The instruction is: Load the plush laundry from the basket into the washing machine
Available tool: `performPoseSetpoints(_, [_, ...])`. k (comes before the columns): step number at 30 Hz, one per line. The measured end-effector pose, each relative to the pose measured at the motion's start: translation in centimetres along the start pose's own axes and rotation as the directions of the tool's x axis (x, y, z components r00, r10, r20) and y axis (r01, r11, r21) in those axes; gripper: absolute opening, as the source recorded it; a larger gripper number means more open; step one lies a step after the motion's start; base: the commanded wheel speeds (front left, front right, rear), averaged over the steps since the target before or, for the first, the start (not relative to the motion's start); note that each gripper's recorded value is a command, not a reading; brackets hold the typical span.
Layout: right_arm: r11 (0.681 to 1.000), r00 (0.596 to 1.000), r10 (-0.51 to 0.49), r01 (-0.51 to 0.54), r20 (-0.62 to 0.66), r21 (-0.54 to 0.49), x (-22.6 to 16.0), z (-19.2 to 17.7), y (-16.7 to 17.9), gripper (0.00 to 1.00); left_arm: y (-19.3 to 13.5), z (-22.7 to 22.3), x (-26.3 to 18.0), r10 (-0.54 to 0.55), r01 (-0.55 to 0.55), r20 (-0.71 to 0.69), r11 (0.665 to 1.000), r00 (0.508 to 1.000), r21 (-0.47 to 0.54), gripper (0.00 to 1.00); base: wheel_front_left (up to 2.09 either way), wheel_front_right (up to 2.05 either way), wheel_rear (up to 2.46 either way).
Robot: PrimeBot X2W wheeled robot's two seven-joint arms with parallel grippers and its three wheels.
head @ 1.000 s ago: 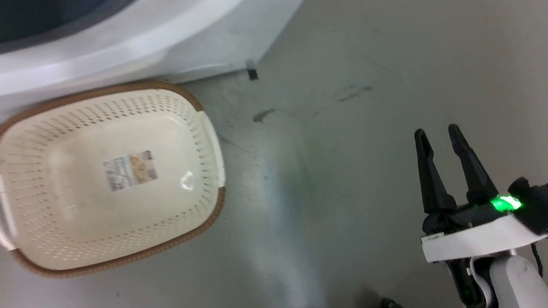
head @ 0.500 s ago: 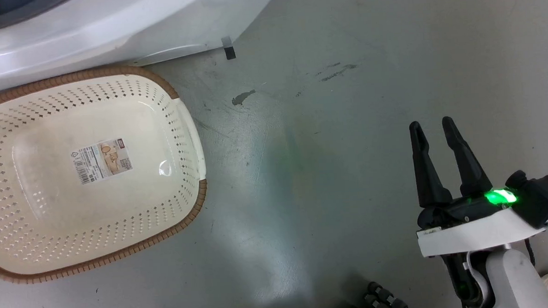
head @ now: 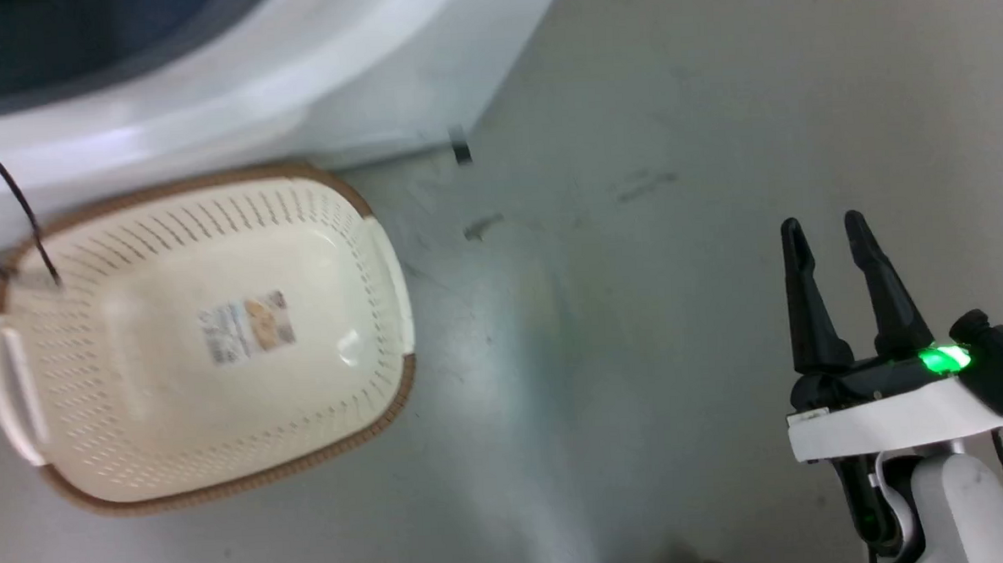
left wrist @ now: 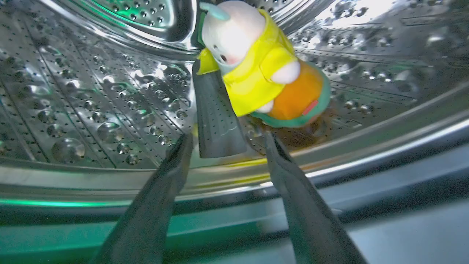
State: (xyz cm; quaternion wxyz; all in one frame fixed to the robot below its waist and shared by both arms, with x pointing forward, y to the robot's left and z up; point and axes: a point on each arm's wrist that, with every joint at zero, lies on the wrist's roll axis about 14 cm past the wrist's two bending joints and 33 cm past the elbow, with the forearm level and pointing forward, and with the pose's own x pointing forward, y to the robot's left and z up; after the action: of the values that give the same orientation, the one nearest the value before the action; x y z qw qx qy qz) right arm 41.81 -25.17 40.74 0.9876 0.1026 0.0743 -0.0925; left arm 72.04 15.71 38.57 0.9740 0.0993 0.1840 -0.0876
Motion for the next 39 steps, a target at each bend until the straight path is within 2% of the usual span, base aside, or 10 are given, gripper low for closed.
performPoseSetpoints(11, [0.998, 0.99, 0.053, -0.048, 0.129, -0.037, -3.1, 5.0, 1.5, 1.0, -1.3, 4.5, -9.6, -0.051, 0.059, 0.202, 0.998, 0.978, -0.031, 1.0, 0.0, 0.0, 0.0])
performPoseSetpoints(19, [0.99, 0.969, 0.142, -0.135, 0.204, -0.05, -6.0, 7.5, 4.2, 1.0, -2.7, 5.9, -19.9, -0.056, 0.086, 0.35, 0.994, 0.935, -0.071, 1.0, 0.0, 0.0, 0.0])
performPoseSetpoints(23, [0.981, 0.952, 0.193, -0.187, 0.236, -0.048, -7.1, 8.4, 5.8, 1.0, -2.3, 5.1, -24.8, 0.012, 0.06, 0.398, 0.984, 0.917, -0.169, 1.0, 0.0, 0.0, 0.0])
performPoseSetpoints(31, [0.949, 0.908, 0.314, -0.301, 0.277, -0.089, -9.3, 9.7, 9.5, 1.0, -1.7, 1.1, -34.2, 0.154, -0.053, 0.427, 0.969, 0.891, -0.24, 1.0, 0.0, 0.0, 0.0])
performPoseSetpoints(35, [0.939, 0.895, 0.345, -0.331, 0.284, -0.096, -10.0, 9.9, 10.4, 1.0, -1.9, -0.1, -37.6, 0.209, -0.093, 0.436, 0.958, 0.875, -0.272, 1.0, 0.0, 0.0, 0.0])
performPoseSetpoints(39, [0.933, 0.89, 0.361, -0.347, 0.278, -0.1, -10.5, 9.6, 10.9, 1.0, -2.0, -2.2, -39.7, 0.251, -0.131, 0.404, 0.944, 0.879, -0.302, 1.0, 0.0, 0.0, 0.0])
